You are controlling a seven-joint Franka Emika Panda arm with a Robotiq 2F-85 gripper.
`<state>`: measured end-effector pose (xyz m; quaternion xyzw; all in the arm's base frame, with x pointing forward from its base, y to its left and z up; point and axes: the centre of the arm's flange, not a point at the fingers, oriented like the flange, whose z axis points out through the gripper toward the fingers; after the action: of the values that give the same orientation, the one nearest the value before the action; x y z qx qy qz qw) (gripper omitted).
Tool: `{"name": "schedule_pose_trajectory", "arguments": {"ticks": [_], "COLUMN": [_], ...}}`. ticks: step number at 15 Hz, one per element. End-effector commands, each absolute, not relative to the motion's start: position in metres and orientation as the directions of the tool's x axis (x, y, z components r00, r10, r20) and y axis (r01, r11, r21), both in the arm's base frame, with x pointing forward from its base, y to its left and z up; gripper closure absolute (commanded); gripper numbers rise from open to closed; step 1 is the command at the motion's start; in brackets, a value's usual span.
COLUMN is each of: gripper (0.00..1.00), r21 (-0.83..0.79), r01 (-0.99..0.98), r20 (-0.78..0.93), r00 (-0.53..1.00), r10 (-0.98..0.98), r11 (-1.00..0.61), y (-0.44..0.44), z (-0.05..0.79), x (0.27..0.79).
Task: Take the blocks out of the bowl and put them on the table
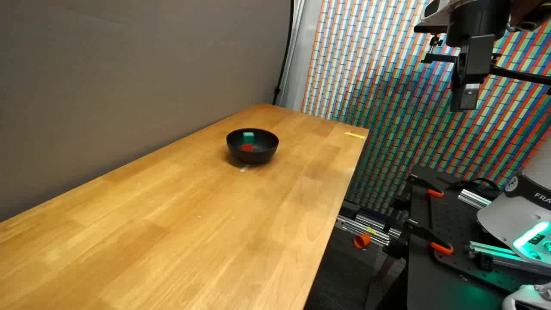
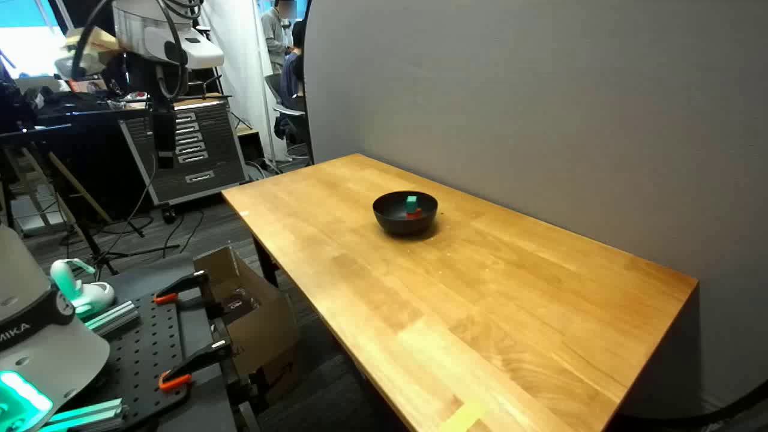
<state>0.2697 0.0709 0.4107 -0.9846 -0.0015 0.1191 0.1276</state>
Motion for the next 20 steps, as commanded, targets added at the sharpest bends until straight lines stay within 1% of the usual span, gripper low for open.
{"name": "schedule_pose_trajectory", "arguments": {"ticks": [1,6,7,9,11,13,16,20], "gripper": [0.00,0.00,0.00,0.00,0.00,0.00,0.00,0.00], "r21": [-0.252,-0.251,-0.254,-0.242,-0.231,-0.197,-0.142,-0.006], "r01": [-0.028,-0.028,-0.073,-0.115,-0.104,-0.083,-0.082,-0.172], "r20": [-0.235,-0.236,-0.202,-0.107,0.018,0.127,0.178,0.151], "r00": [0.971,0.971,0.979,0.990,0.994,0.986,0.978,0.974], "r10": [0.033,0.033,-0.021,-0.091,-0.111,-0.110,-0.107,-0.171], "r11": [-0.967,-0.968,-0.964,-0.963,-0.968,-0.977,-0.986,-0.985], "y": [0.071,0.071,0.073,0.084,0.102,0.119,0.130,0.109], "z": [0.411,0.410,0.411,0.417,0.426,0.430,0.425,0.409], "x": [0.270,0.270,0.282,0.322,0.367,0.401,0.454,0.526]}}
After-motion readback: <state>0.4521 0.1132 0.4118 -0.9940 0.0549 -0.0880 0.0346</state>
